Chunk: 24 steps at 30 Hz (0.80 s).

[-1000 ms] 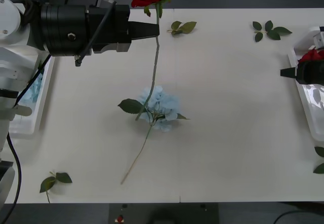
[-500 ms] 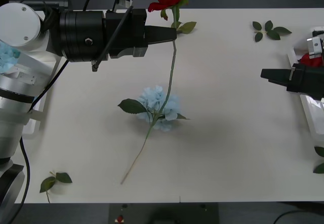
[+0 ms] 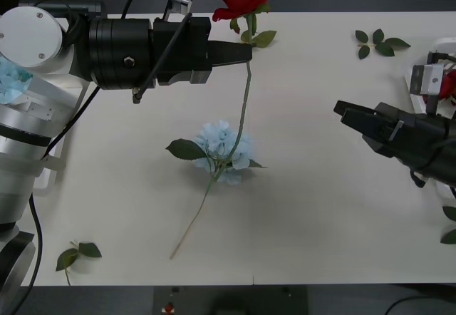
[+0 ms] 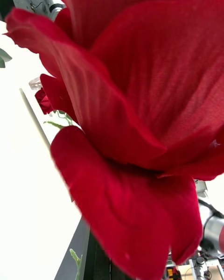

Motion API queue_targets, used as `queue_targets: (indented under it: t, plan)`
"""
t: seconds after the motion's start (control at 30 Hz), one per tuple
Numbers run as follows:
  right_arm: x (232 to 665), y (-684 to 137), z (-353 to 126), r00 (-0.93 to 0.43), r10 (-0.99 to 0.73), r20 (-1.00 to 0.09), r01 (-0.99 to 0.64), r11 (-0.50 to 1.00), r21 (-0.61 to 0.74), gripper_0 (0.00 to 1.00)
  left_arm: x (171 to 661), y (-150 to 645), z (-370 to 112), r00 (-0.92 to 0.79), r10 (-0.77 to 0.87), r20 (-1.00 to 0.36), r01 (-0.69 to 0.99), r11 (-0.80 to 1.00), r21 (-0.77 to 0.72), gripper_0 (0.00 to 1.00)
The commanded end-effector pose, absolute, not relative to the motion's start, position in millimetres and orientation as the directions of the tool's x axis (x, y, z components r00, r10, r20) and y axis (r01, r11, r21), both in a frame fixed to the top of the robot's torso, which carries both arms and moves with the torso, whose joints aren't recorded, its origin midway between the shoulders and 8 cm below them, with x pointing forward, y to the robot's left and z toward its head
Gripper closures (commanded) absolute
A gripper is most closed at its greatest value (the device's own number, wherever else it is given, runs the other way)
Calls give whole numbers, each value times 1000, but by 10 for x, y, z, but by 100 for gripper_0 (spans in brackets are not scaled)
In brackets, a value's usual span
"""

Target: Put the red flowers into the right box and the blue flowers into the left box

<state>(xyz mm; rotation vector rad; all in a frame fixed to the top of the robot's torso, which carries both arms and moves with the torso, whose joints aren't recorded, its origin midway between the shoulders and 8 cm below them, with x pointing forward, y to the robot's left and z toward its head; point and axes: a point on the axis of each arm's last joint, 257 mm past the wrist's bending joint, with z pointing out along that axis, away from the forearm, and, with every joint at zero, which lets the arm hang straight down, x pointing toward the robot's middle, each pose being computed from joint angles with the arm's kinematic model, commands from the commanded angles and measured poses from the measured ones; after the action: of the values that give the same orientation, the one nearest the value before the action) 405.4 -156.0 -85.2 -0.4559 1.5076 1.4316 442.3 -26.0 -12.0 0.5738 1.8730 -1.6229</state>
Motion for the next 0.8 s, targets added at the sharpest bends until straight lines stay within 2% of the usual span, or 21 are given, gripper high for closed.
queue_targets:
  t: [0.03, 0.37, 0.8]
  plan:
    - [3844, -1287, -742, -462, 399, -792, -827, 128, 547, 0, 4358, -323, 155, -647, -41, -761, 750, 144, -645, 100]
    - [3699, -746, -800, -459, 469, -755, -843, 37, 536, 0, 4358, -323, 155, -647, -41, -761, 750, 144, -645, 100]
    - [3795, -248, -776, -414, 483, -771, -864, 57, 499, 0, 4358, -323, 155, -647, -41, -761, 750, 144, -645, 100]
